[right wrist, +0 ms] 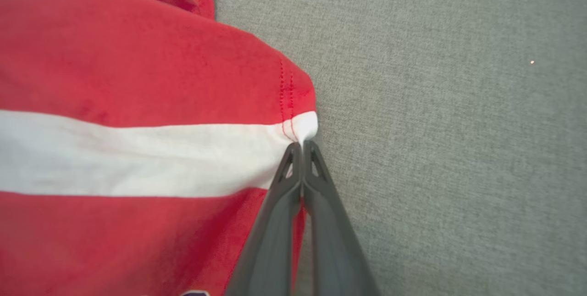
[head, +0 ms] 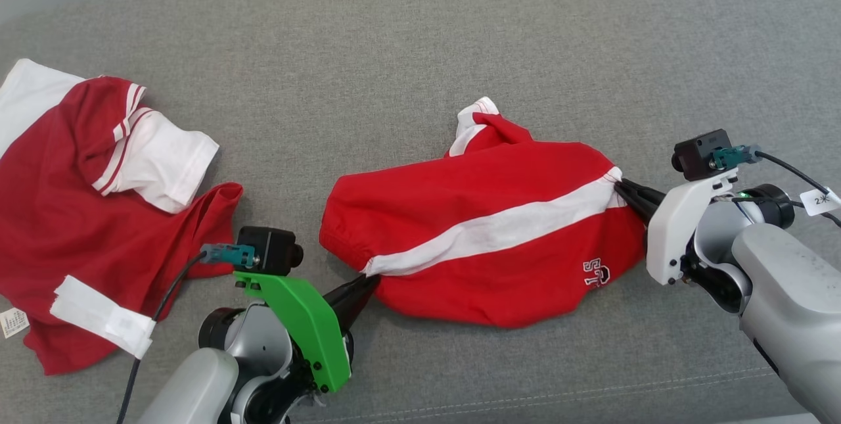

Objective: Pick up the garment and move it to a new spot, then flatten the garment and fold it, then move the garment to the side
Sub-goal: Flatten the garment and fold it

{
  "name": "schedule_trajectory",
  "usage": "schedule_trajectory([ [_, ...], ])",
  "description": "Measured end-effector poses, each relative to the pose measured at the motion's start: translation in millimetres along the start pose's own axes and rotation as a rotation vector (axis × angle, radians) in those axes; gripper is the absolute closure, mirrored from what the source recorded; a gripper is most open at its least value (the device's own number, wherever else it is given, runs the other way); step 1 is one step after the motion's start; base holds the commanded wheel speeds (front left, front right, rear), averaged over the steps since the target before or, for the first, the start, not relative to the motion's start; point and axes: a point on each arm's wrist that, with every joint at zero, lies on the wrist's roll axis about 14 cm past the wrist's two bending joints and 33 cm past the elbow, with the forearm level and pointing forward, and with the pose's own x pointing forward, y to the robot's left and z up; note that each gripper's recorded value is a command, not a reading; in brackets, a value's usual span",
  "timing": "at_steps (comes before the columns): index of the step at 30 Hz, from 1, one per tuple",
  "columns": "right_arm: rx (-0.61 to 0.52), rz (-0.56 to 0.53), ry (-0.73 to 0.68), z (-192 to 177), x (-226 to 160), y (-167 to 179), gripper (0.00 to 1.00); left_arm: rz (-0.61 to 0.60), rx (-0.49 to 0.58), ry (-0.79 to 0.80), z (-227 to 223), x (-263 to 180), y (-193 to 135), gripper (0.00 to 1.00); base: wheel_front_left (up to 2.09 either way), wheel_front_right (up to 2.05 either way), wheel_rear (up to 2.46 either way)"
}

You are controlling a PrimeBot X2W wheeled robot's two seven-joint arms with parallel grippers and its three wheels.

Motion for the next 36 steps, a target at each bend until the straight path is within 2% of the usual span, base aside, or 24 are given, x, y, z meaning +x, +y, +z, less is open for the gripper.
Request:
schedule_trajectory([
  [4, 0.023, 0.009, -0.033, 10, -3, 4, 1.00, -0.034, 0.027, -0.038, 11, -6, -12, 1.00, 0.00, 0.00, 0.00],
  [7, 0.067, 0.043, -0.102, 32, -6, 13, 1.00, -0.065, 0.079, -0.058, 25, -12, -22, 1.00, 0.00, 0.00, 0.00],
  [9, 0.082, 0.077, -0.169, 58, -8, 22, 1.00, -0.066, 0.138, -0.082, 43, -19, -22, 1.00, 0.00, 0.00, 0.00],
  [14, 0.046, 0.117, -0.398, 152, -35, 24, 1.00, -0.044, 0.293, -0.185, 106, -41, -27, 1.00, 0.00, 0.00, 0.00],
  [17, 0.057, 0.126, -0.470, 179, -56, 20, 1.00, -0.064, 0.332, -0.208, 123, -50, -41, 1.00, 0.00, 0.00, 0.00],
  [20, 0.118, 0.176, -0.509, 190, -72, 29, 1.00, -0.076, 0.358, -0.204, 128, -56, -48, 1.00, 0.00, 0.00, 0.00],
  [24, 0.226, 0.254, -0.507, 176, -89, 45, 1.00, -0.151, 0.361, -0.215, 133, -69, -70, 1.00, 0.00, 0.00, 0.00],
  [27, 0.307, 0.274, -0.540, 170, -111, 41, 1.00, -0.213, 0.358, -0.205, 127, -80, -87, 1.00, 0.00, 0.00, 0.00],
  [31, 0.313, 0.252, -0.671, 191, -161, 20, 1.00, -0.278, 0.422, -0.224, 129, -102, -115, 1.00, 0.00, 0.00, 0.00],
  [36, 0.285, 0.259, -0.836, 219, -232, 10, 1.00, -0.340, 0.525, -0.292, 141, -138, -149, 1.00, 0.00, 0.00, 0.00],
])
